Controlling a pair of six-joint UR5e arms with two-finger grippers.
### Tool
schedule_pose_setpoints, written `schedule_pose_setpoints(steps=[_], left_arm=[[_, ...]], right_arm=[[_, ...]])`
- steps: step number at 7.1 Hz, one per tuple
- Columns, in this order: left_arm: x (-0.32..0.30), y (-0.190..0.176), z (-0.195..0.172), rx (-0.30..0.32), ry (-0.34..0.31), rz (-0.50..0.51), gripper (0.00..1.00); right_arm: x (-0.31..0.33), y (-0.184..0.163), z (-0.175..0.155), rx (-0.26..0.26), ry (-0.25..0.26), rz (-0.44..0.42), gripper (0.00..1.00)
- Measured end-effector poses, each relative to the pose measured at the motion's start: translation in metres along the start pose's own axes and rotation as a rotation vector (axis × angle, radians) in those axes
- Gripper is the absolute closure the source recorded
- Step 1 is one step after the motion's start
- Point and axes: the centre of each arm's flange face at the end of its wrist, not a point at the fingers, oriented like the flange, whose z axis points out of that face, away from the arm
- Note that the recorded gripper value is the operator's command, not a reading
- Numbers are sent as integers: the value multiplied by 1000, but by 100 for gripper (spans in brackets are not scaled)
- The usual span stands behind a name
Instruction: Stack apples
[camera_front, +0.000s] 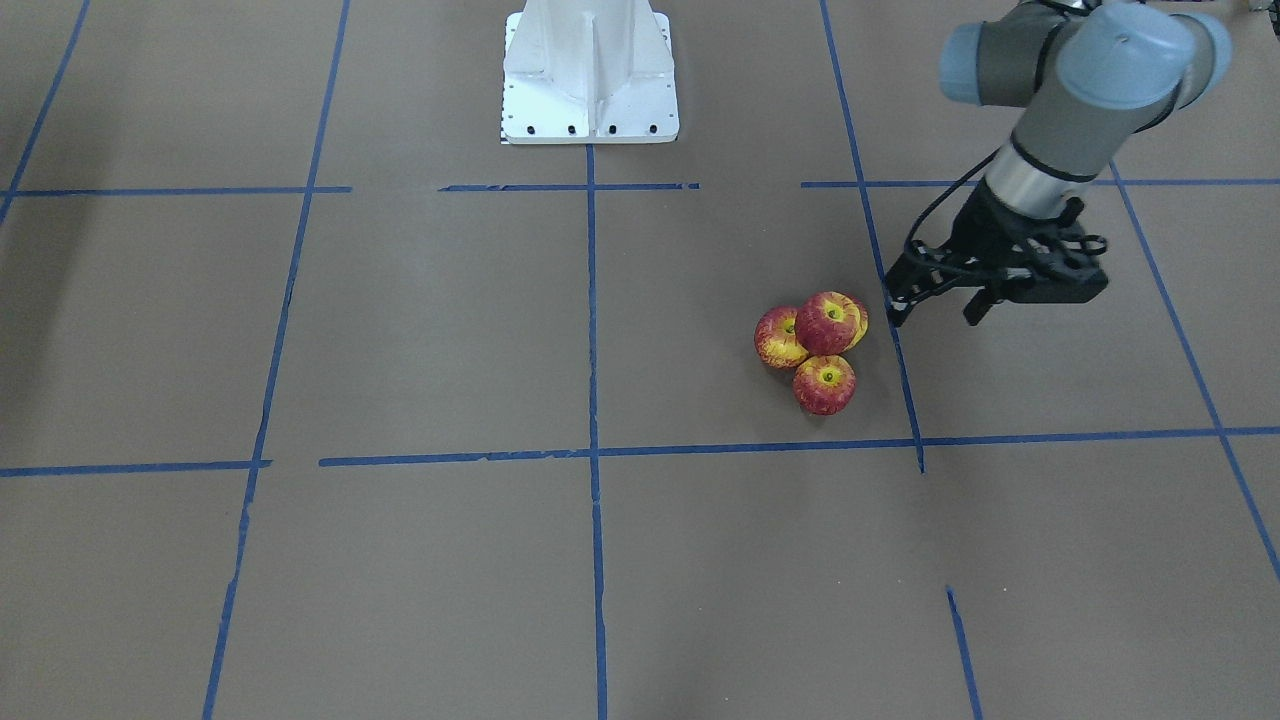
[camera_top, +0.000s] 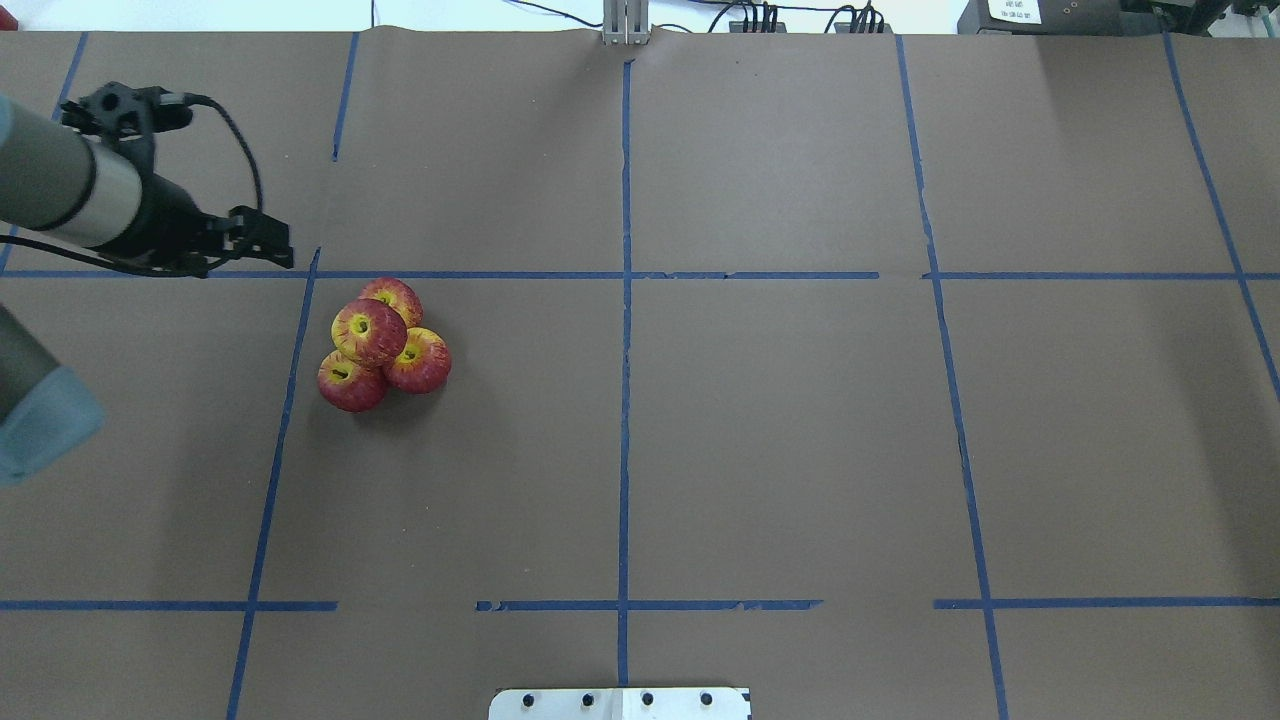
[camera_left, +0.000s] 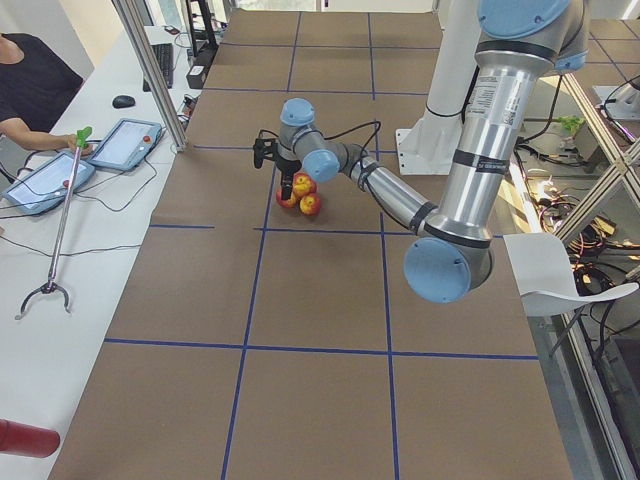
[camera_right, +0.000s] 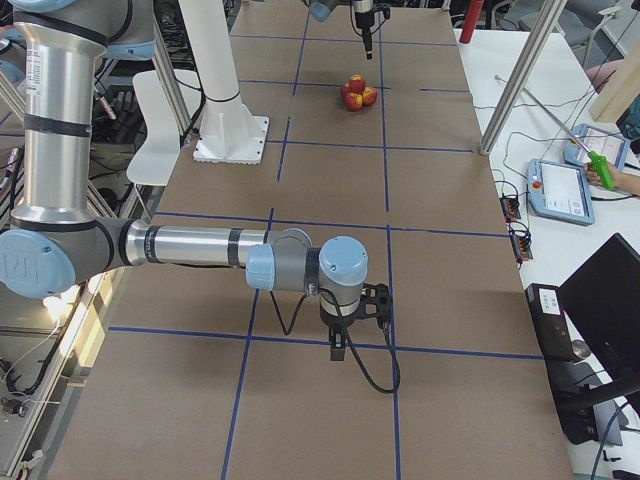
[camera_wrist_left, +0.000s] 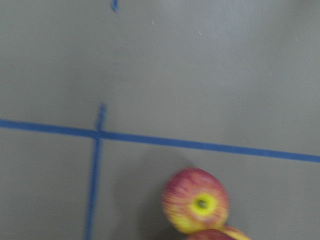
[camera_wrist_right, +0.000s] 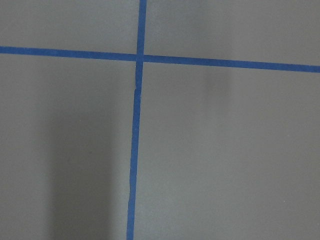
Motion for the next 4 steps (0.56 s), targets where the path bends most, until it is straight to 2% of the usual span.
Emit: schedule_pose_setpoints(steps=[2, 4], left_arm=[[-137, 4, -33, -38, -54, 145, 0], [-285, 8, -67, -48, -122, 276, 0]], right_arm=[[0, 0, 0, 0, 0, 0, 0], [0, 0, 0, -1, 0, 0, 0]])
